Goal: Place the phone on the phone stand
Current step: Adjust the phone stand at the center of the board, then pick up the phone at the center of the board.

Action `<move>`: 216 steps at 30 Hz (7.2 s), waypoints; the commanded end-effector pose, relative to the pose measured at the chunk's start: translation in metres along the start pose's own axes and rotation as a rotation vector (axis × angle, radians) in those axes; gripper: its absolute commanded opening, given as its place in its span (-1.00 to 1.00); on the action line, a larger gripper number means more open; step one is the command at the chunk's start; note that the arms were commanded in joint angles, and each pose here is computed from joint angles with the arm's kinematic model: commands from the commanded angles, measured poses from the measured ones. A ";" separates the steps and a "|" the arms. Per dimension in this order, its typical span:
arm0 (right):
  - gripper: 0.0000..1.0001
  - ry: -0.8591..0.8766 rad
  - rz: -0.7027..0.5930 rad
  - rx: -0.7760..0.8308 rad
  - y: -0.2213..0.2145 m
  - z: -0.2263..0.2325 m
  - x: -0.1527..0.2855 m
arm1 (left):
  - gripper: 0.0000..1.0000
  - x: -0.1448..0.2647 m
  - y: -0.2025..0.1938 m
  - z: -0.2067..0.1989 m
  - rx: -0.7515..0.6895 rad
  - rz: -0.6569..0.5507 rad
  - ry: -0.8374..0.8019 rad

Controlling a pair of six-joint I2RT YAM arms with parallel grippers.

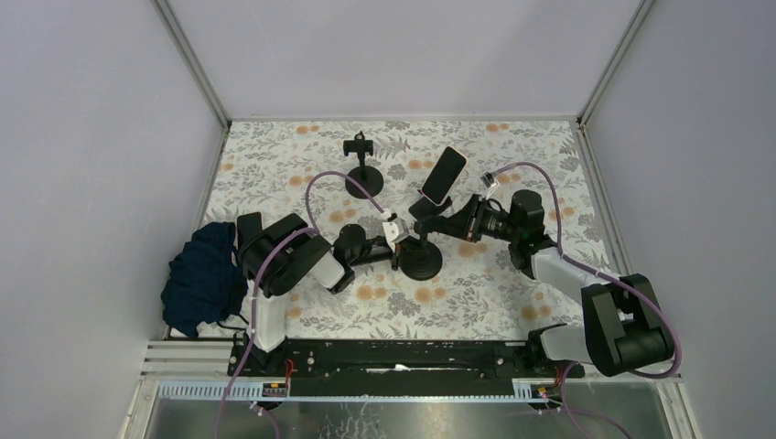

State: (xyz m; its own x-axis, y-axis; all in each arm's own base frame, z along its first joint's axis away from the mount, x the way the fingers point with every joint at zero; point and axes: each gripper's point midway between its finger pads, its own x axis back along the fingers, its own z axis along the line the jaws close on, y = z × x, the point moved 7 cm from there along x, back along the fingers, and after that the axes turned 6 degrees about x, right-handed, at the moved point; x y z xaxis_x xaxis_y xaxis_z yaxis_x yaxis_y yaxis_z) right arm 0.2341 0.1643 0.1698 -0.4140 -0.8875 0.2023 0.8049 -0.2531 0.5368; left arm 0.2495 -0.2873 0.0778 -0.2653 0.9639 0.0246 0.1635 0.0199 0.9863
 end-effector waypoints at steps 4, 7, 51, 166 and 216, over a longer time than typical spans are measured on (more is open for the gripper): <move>-0.58 0.232 -0.088 -0.028 0.043 0.049 -0.002 | -1.00 0.005 -0.027 -0.006 0.044 0.111 -0.060; -0.58 0.246 -0.115 -0.037 0.052 0.056 0.008 | -1.00 0.003 -0.029 -0.005 0.056 0.128 -0.065; 0.98 -0.253 0.052 0.677 0.081 0.002 0.110 | 0.97 0.116 0.070 0.002 0.399 0.249 0.868; 0.99 -0.074 0.002 0.748 0.107 0.065 0.120 | -0.89 0.167 0.150 0.035 0.627 0.072 0.834; -1.00 0.129 0.256 0.909 0.084 0.186 -0.043 | -0.09 0.074 0.325 -0.058 0.537 -0.323 0.492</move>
State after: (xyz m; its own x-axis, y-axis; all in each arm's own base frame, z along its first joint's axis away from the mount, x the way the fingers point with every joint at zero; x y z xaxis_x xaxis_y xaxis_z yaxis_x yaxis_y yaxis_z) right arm 0.2603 0.2513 0.3293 -0.2489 -0.8568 0.4517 0.2781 0.3835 0.8807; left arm 0.2420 -0.2203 0.3557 -0.7797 0.5999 0.1796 0.4950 0.4146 0.7636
